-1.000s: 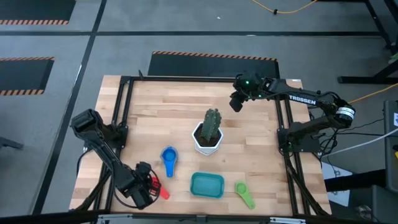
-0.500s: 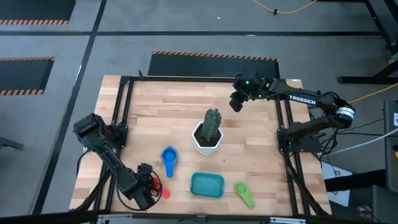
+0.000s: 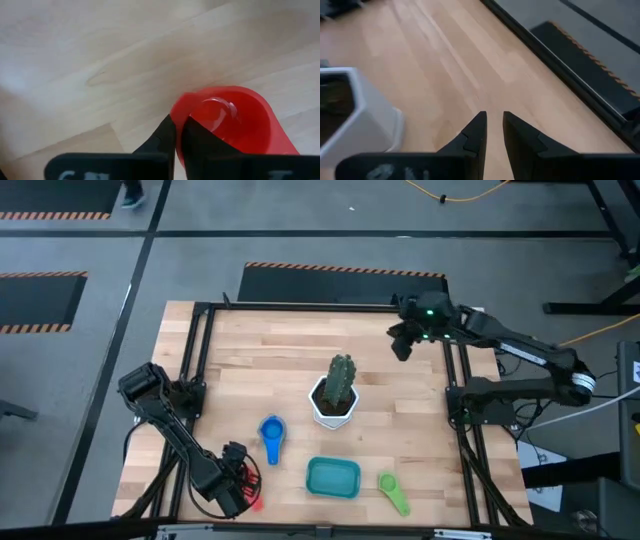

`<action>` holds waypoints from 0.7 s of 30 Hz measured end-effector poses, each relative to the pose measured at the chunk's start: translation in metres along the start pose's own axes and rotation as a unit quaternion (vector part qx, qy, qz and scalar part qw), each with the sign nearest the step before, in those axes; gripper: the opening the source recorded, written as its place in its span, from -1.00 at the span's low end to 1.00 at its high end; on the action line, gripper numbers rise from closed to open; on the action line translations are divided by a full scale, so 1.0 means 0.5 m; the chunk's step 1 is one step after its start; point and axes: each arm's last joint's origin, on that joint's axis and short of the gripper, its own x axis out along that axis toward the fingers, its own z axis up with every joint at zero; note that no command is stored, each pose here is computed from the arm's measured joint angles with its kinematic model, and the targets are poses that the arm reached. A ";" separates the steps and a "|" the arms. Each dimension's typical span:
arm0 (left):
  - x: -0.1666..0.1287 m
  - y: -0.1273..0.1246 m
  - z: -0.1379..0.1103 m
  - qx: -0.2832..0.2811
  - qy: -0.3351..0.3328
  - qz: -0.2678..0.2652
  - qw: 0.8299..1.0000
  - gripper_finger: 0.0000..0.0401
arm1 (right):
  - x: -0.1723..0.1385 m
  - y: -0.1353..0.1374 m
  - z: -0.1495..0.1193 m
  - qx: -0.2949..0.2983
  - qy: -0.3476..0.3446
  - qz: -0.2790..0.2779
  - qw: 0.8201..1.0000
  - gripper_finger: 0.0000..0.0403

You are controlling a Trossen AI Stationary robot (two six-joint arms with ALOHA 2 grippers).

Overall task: Nest measuring cups in basket
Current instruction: Stack the red measuring cup on top of the blue measuring cup

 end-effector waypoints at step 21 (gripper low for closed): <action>-0.161 -0.053 0.053 0.273 -0.031 -0.155 0.949 -0.96 | -0.153 0.157 -0.057 -0.010 -0.030 0.250 0.968 -0.66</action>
